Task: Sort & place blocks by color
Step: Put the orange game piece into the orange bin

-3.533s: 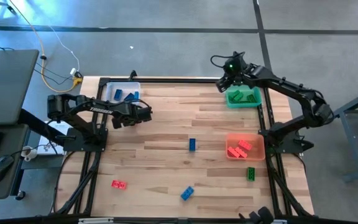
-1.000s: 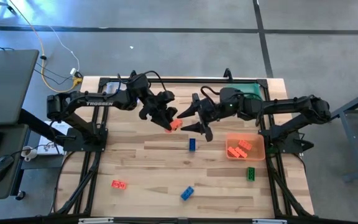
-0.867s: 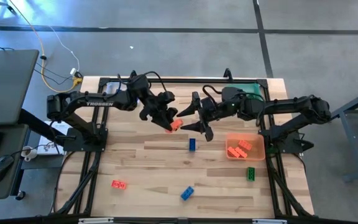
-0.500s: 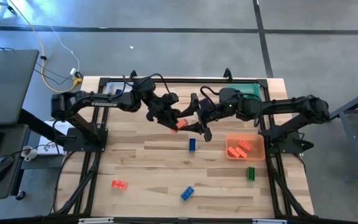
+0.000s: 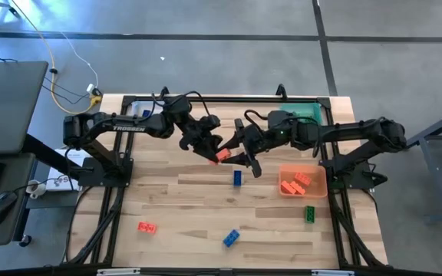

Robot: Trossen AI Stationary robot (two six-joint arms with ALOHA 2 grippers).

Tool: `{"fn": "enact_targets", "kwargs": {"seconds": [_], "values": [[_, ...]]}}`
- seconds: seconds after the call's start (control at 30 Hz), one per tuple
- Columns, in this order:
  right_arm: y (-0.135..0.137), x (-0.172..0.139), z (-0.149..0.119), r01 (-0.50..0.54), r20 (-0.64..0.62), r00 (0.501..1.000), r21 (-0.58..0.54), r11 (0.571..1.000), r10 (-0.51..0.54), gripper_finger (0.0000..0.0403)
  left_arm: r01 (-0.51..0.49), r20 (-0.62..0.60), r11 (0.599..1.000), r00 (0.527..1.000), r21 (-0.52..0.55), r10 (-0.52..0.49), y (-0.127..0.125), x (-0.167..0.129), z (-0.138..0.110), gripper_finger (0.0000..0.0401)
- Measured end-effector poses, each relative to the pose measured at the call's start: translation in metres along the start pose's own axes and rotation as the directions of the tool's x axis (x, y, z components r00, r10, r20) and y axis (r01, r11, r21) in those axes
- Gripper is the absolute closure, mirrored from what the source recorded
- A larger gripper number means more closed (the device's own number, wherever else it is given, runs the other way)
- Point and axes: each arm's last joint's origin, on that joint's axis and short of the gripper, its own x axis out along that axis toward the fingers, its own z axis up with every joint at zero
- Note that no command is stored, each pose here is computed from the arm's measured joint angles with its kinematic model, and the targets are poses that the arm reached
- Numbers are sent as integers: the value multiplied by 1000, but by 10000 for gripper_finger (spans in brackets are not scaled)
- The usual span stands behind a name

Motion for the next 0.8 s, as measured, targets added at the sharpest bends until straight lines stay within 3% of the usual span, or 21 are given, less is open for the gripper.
{"fn": "enact_targets", "kwargs": {"seconds": [0.17, 0.5, 0.8], "values": [[1, 2, -2, -51, -6, 999, -31, 998, 50, 323, 7, -12, 1000, 1000, -9, -7, 0, 1, -1, 289], [4, 3, -2, -61, -9, 998, -32, 998, 61, 327, 2, -2, 1000, 1000, -1, -2, -1, 1, -1, 261], [4, 3, -6, -37, -47, 998, 66, 997, 40, 329, -4, 0, 999, 1000, 33, 4, -1, 8, -4, 222]]}}
